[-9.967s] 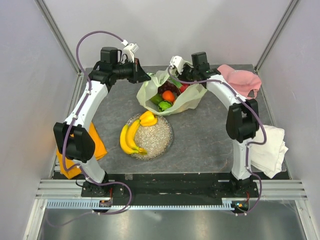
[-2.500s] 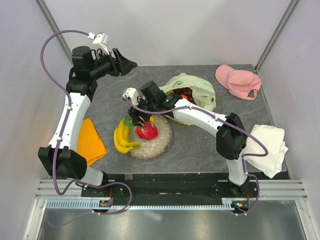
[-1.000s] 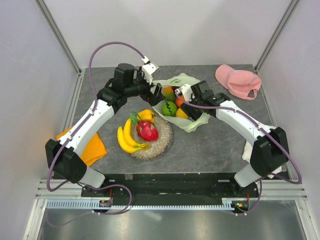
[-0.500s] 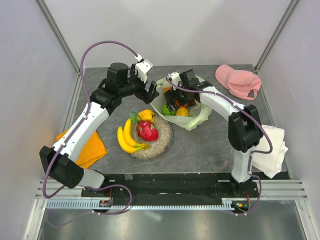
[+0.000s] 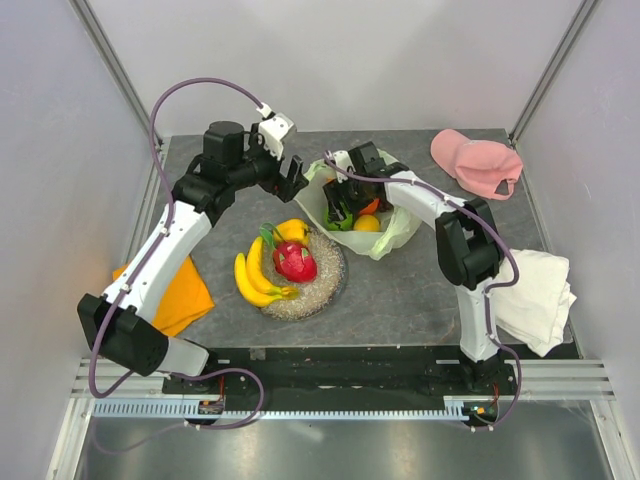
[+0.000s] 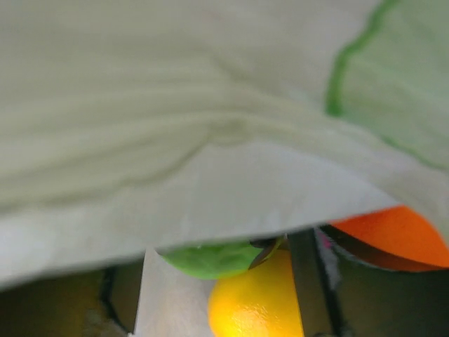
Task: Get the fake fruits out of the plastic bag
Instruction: Take out the fake fruit from the plastic bag, then place the fake fruit on the plate.
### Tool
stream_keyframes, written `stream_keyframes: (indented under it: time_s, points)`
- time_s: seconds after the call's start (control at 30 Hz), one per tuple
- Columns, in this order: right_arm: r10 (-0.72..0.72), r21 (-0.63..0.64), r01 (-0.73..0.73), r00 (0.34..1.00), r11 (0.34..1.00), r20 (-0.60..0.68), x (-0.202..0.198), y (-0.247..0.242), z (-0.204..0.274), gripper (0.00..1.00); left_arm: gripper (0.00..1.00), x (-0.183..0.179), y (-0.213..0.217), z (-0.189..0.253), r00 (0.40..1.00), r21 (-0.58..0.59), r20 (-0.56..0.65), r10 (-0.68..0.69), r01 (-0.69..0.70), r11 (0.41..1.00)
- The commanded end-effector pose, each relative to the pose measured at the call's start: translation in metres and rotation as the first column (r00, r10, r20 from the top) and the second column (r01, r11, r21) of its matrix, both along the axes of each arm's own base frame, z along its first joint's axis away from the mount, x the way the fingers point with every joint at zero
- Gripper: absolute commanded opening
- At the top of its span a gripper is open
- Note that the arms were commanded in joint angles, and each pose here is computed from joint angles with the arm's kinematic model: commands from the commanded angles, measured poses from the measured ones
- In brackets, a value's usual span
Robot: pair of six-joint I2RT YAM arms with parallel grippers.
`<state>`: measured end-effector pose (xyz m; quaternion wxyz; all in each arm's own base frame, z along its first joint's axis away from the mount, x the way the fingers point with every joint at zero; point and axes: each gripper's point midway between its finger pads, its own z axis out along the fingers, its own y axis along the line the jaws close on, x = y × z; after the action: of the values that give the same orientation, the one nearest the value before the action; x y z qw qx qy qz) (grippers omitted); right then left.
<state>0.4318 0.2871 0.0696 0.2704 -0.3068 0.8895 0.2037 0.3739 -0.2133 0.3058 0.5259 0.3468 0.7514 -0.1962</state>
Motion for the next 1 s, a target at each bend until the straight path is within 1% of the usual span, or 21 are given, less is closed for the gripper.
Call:
stream_keyframes:
  time_s: [0.0, 0.03, 0.07, 0.13, 0.17, 0.23, 0.27, 0.3, 0.33, 0.4, 0.43, 0.5, 0.6, 0.63, 0.67, 0.7, 0.73, 0.77, 0.8, 0.83, 0.97]
  points:
    - [0.045, 0.102, -0.058, 0.991, 0.993, 0.124, 0.002, 0.011, 0.075, 0.64, 0.93, -0.001, 0.001, 0.035, 0.998, -0.048, 0.062, -0.007, 0.01, 0.999]
    - [0.057, 0.103, -0.072, 0.988, 0.992, 0.14, -0.003, 0.007, 0.083, 0.61, 0.93, 0.001, 0.003, 0.034, 0.998, -0.051, 0.059, 0.001, 0.002, 0.999]
    - [0.062, 0.125, -0.087, 0.979, 0.988, 0.194, -0.011, 0.003, 0.115, 0.6, 0.93, 0.002, 0.003, 0.038, 0.998, -0.063, 0.066, 0.006, -0.001, 0.998]
    - [0.08, 0.123, -0.11, 0.97, 0.986, 0.229, -0.025, -0.006, 0.131, 0.59, 0.93, 0.006, 0.006, 0.039, 0.998, -0.077, 0.063, 0.017, -0.012, 0.997]
    - [0.084, 0.139, -0.128, 0.954, 0.982, 0.286, -0.035, -0.011, 0.16, 0.59, 0.93, 0.007, 0.006, 0.04, 0.998, -0.089, 0.054, 0.025, -0.02, 0.996]
    - [0.129, 0.15, -0.179, 0.947, 0.972, 0.293, -0.057, -0.015, 0.167, 0.59, 0.93, 0.013, 0.009, 0.044, 0.998, -0.112, 0.05, 0.041, -0.035, 0.993]
    - [0.153, 0.153, -0.212, 0.932, 0.965, 0.329, -0.072, -0.02, 0.185, 0.59, 0.93, 0.014, 0.011, 0.045, 0.998, -0.128, 0.04, 0.05, -0.044, 0.991]
    - [0.179, 0.162, -0.242, 0.927, 0.957, 0.33, -0.083, -0.021, 0.188, 0.59, 0.93, 0.014, 0.011, 0.049, 0.998, -0.141, 0.044, 0.048, -0.042, 0.989]
    - [0.247, 0.192, -0.31, 0.923, 0.931, 0.294, -0.106, -0.018, 0.182, 0.59, 0.93, 0.017, 0.013, 0.049, 0.998, -0.146, 0.038, 0.058, -0.052, 0.988]
    - [0.338, 0.204, -0.408, 0.89, 0.89, 0.308, -0.133, -0.015, 0.187, 0.61, 0.93, 0.019, 0.015, 0.054, 0.997, -0.164, 0.038, 0.069, -0.062, 0.984]
    - [0.391, 0.21, -0.446, 0.883, 0.87, 0.258, -0.151, -0.014, 0.174, 0.6, 0.93, 0.022, 0.018, 0.055, 0.996, -0.171, 0.035, 0.078, -0.07, 0.983]
    - [0.464, 0.198, -0.51, 0.853, 0.837, 0.238, -0.169, -0.004, 0.16, 0.6, 0.93, 0.025, 0.021, 0.057, 0.995, -0.182, 0.032, 0.092, -0.084, 0.98]
    - [0.509, 0.231, -0.545, 0.837, 0.806, 0.2, -0.172, 0.01, 0.141, 0.6, 0.93, 0.026, 0.026, 0.061, 0.994, -0.204, 0.024, 0.106, -0.099, 0.974]
    - [0.531, 0.234, -0.557, 0.831, 0.797, 0.168, -0.169, 0.015, 0.127, 0.6, 0.93, 0.028, 0.029, 0.061, 0.993, -0.206, 0.022, 0.115, -0.109, 0.972]
    - [0.556, 0.24, -0.577, 0.817, 0.781, 0.155, -0.17, 0.021, 0.122, 0.6, 0.93, 0.026, 0.032, 0.062, 0.993, -0.208, 0.024, 0.119, -0.111, 0.972]
    - [0.581, 0.229, -0.607, 0.795, 0.761, 0.175, -0.164, 0.028, 0.125, 0.6, 0.93, 0.027, 0.035, 0.062, 0.992, -0.207, 0.025, 0.126, -0.118, 0.971]
    - [0.596, 0.231, -0.601, 0.797, 0.765, 0.1, -0.163, 0.03, 0.105, 0.59, 0.93, 0.026, 0.037, 0.064, 0.991, -0.209, 0.029, 0.129, -0.121, 0.97]
    - [0.594, 0.22, -0.596, 0.8, 0.772, 0.083, -0.158, 0.032, 0.099, 0.58, 0.93, 0.024, 0.038, 0.065, 0.991, -0.21, 0.034, 0.132, -0.122, 0.97]
    - [0.583, 0.218, -0.586, 0.808, 0.78, 0.086, -0.15, 0.037, 0.101, 0.58, 0.93, 0.025, 0.043, 0.066, 0.989, -0.212, 0.036, 0.141, -0.131, 0.968]
    - [0.583, 0.215, -0.58, 0.811, 0.786, 0.059, -0.144, 0.039, 0.088, 0.57, 0.93, 0.025, 0.045, 0.064, 0.989, -0.211, 0.029, 0.148, -0.138, 0.968]
    - [0.572, 0.151, -0.575, 0.818, 0.804, 0.07, -0.121, 0.044, 0.072, 0.57, 0.93, 0.022, 0.056, 0.064, 0.985, -0.217, 0.028, 0.169, -0.159, 0.963]
